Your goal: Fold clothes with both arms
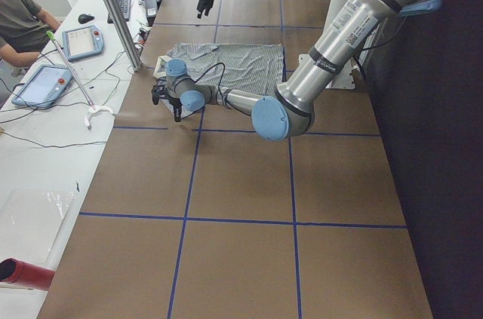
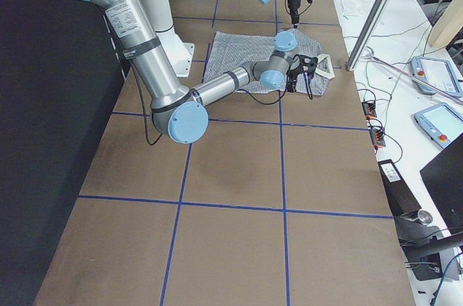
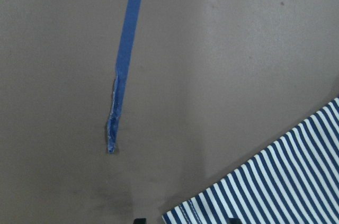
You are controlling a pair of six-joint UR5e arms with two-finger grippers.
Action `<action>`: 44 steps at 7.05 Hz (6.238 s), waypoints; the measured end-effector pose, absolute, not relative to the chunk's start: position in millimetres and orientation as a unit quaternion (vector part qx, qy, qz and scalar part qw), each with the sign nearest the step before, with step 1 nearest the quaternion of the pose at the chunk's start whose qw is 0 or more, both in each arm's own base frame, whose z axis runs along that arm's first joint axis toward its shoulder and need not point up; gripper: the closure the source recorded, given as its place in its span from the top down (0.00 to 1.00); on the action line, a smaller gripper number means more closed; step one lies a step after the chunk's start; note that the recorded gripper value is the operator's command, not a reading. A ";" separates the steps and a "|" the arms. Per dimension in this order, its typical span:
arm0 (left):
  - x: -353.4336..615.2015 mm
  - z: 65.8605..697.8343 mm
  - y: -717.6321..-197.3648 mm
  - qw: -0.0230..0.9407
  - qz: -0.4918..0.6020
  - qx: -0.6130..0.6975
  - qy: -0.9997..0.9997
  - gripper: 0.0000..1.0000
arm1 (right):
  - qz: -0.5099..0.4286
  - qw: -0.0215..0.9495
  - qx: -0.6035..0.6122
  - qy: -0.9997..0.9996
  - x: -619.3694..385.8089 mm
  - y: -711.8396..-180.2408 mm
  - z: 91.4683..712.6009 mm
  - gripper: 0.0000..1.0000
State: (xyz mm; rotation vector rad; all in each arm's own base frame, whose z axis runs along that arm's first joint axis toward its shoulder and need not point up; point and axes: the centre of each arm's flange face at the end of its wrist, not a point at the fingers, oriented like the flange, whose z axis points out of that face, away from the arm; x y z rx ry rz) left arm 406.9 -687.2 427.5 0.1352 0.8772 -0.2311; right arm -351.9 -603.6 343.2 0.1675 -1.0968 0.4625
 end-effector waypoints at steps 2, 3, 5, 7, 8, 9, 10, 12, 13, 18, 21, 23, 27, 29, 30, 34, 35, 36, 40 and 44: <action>410.6 427.4 -690.3 0.898 -0.113 0.067 0.419 0.53 | 0.218 0.826 0.078 -0.514 -352.8 -603.8 343.6 1.00; 412.3 427.9 -691.1 0.899 -0.113 0.067 0.418 0.49 | 0.218 0.826 0.078 -0.514 -353.7 -603.9 343.2 1.00; 414.7 429.8 -690.8 0.900 -0.112 0.066 0.416 0.16 | 0.218 0.826 0.078 -0.513 -354.9 -604.3 341.8 1.00; 417.5 430.5 -689.5 0.901 -0.111 0.066 0.415 0.00 | 0.218 0.827 0.078 -0.513 -355.2 -604.3 341.4 1.00; 419.4 430.2 -688.6 0.901 -0.110 0.066 0.415 0.00 | 0.218 0.827 0.077 -0.513 -354.8 -604.5 341.6 1.00; 421.5 427.2 -688.4 0.900 -0.109 0.066 0.416 0.00 | 0.218 0.826 0.077 -0.513 -354.1 -604.6 341.6 1.00; 423.5 412.1 -691.7 0.898 -0.107 0.071 0.422 0.00 | 0.218 0.826 0.077 -0.513 -353.7 -604.6 341.4 1.00; 428.6 352.3 -699.8 0.889 -0.104 0.081 0.438 0.00 | 0.218 0.826 0.078 -0.514 -352.9 -605.0 340.3 1.00; 431.7 319.1 -702.3 0.886 -0.113 0.079 0.444 0.00 | 0.218 0.826 0.078 -0.514 -353.0 -604.9 340.2 1.00; 483.7 268.5 -705.4 0.881 -0.159 0.070 0.440 0.00 | 0.218 0.826 0.077 -0.513 -353.5 -604.9 340.8 1.00; 503.6 263.1 -698.0 0.880 -0.155 0.075 0.442 0.24 | 0.219 0.826 0.077 -0.513 -353.5 -605.0 340.9 1.00; 516.7 263.8 -687.7 0.879 -0.149 0.086 0.445 0.63 | 0.219 0.826 0.077 -0.514 -353.4 -604.9 340.7 1.00; 494.7 248.7 -594.5 0.849 -0.113 0.105 0.506 0.66 | 0.231 0.824 0.030 -0.516 -369.4 -564.2 315.0 0.98; 474.6 249.0 -524.1 0.831 -0.099 0.090 0.540 0.69 | 0.253 0.849 -0.005 -0.463 -414.8 -467.6 278.7 0.95; 465.1 253.1 -508.5 0.828 -0.094 0.085 0.546 0.69 | 0.266 0.857 -0.016 -0.442 -434.4 -410.3 271.5 0.93; 458.4 264.9 -493.4 0.827 -0.078 0.061 0.553 0.72 | 0.321 0.855 -0.033 -0.406 -491.6 -261.9 290.1 0.85; 458.2 264.7 -493.2 0.827 -0.078 0.061 0.554 0.72 | 0.326 0.859 -0.034 -0.393 -498.3 -250.4 301.4 0.84; 458.1 264.6 -493.0 0.827 -0.078 0.061 0.554 0.73 | 0.325 0.864 -0.035 -0.383 -504.0 -242.3 310.8 0.81; 458.0 265.0 -492.9 0.827 -0.079 0.060 0.554 0.73 | 0.319 0.875 -0.045 -0.362 -515.1 -217.3 332.1 0.61; 457.5 263.8 -492.6 0.826 -0.079 0.061 0.554 0.73 | 0.319 0.877 -0.046 -0.355 -514.7 -213.8 339.7 0.04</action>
